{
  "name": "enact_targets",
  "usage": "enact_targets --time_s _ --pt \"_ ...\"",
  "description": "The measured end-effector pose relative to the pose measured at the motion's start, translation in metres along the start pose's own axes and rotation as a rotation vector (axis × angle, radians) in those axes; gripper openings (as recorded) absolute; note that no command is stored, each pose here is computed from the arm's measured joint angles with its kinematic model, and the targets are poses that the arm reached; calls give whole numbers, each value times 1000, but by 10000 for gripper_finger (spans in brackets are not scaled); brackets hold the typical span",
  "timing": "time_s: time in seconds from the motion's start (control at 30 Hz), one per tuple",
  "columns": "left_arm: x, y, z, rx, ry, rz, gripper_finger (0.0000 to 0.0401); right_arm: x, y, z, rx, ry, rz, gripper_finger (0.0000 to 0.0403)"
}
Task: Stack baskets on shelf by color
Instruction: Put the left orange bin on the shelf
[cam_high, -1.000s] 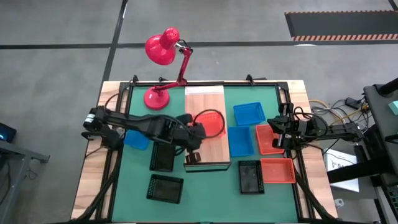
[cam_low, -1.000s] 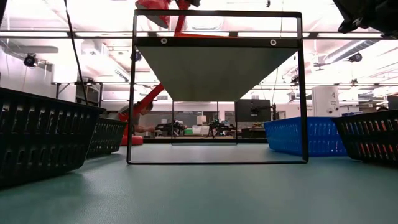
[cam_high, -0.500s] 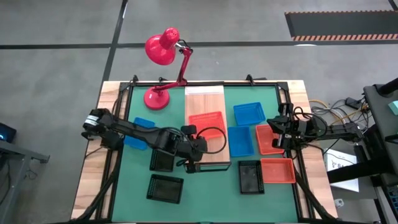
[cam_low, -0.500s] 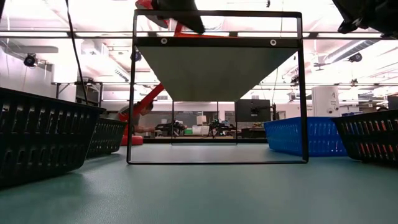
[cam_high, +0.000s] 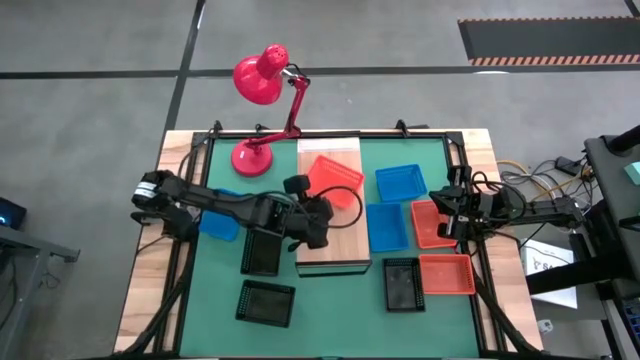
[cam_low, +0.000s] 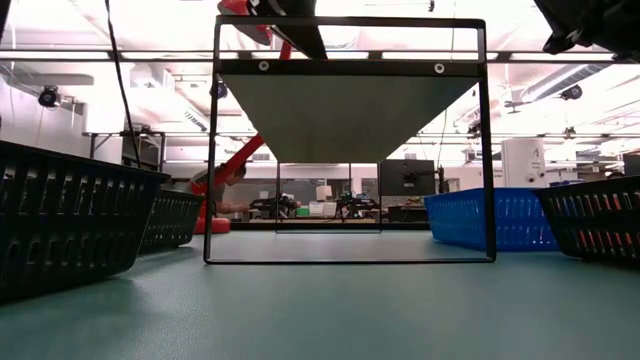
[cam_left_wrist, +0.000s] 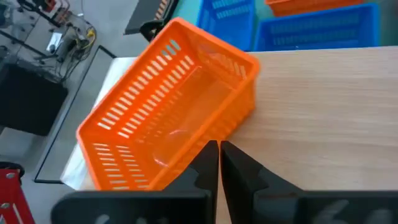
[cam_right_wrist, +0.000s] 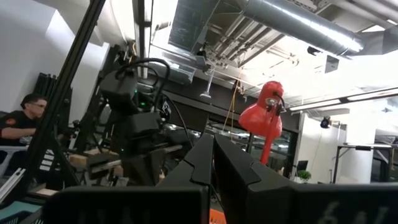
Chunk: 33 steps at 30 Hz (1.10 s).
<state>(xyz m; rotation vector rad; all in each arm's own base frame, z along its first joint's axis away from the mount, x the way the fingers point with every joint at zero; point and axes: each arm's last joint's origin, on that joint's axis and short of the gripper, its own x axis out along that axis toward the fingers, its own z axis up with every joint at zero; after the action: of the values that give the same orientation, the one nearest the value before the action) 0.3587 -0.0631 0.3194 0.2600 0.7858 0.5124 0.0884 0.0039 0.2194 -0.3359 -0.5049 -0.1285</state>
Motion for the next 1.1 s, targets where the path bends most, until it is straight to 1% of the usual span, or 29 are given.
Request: enact_targets --time_s 0.1,0.27,0.37,0.5,0.6,0.8,0.93,1.1 --pt "-4 -6 -2 16 -1 -35 1 0 0 -1 10 11 5 9" --pt "-9 -26 -12 135 7 -187 1 1 2 -4 26 35 14 9" --pt "-11 -36 -19 178 1 -212 1 2 2 -4 36 33 13 9" --pt "-17 -40 -30 189 -17 -229 1 4 2 -3 58 14 6 9" --pt "-22 -39 -41 168 -65 -243 1 7 2 -3 59 11 8 9" --pt "-31 -27 -69 100 -184 -272 1 13 4 -5 53 4 13 9" --pt "-36 -17 -83 75 -301 -280 1 21 5 -6 33 11 17 9" --pt "-42 -4 -96 66 -442 -272 1 44 11 -13 16 129 64 9"
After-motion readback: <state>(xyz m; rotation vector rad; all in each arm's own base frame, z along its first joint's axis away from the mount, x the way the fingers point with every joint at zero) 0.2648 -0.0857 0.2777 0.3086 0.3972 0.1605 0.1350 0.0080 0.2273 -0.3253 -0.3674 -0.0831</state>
